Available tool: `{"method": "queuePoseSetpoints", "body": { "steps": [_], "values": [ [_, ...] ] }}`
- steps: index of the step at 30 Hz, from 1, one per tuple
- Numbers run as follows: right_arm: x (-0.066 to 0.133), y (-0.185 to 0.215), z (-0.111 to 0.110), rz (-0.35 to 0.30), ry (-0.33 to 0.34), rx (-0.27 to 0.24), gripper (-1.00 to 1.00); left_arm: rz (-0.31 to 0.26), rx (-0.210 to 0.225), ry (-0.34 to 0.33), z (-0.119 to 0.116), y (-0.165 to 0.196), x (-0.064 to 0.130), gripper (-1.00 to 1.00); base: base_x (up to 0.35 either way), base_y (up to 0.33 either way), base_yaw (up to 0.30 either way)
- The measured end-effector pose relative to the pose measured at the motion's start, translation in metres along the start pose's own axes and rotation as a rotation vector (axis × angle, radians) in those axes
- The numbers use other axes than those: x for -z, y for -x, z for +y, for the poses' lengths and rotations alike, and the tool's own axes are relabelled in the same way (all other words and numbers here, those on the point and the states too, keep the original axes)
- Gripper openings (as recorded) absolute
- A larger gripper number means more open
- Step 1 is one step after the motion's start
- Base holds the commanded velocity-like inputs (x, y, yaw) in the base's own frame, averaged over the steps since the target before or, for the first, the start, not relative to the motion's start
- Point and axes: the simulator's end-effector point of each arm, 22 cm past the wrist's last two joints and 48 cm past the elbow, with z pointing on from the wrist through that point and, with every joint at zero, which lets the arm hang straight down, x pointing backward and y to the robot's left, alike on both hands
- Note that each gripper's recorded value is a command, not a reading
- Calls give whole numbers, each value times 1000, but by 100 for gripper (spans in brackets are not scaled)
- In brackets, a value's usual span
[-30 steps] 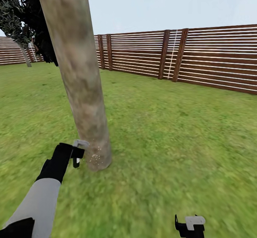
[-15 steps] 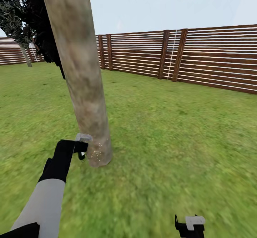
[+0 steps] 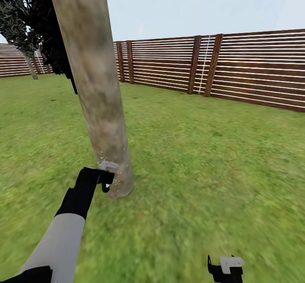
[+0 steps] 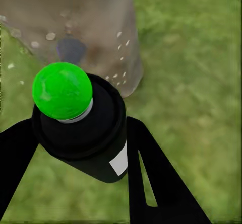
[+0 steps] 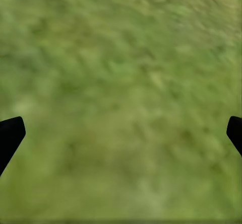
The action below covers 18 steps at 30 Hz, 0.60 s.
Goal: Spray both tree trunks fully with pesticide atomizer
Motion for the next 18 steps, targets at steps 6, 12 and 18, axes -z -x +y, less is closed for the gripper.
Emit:
{"method": "queuePoseSetpoints", "body": {
  "steps": [6,12,18],
  "values": [
    [0,0,0,0,0,0,100,123,85,28,39,-102,-21,-100,44,8,0],
    [0,0,0,-1,0,0,100,152,91,10,28,-124,-26,-100,242,160,0],
    [0,0,0,-1,1,1,100,173,38,-10,13,-188,-33,-100,15,16,0]
  ]
}}
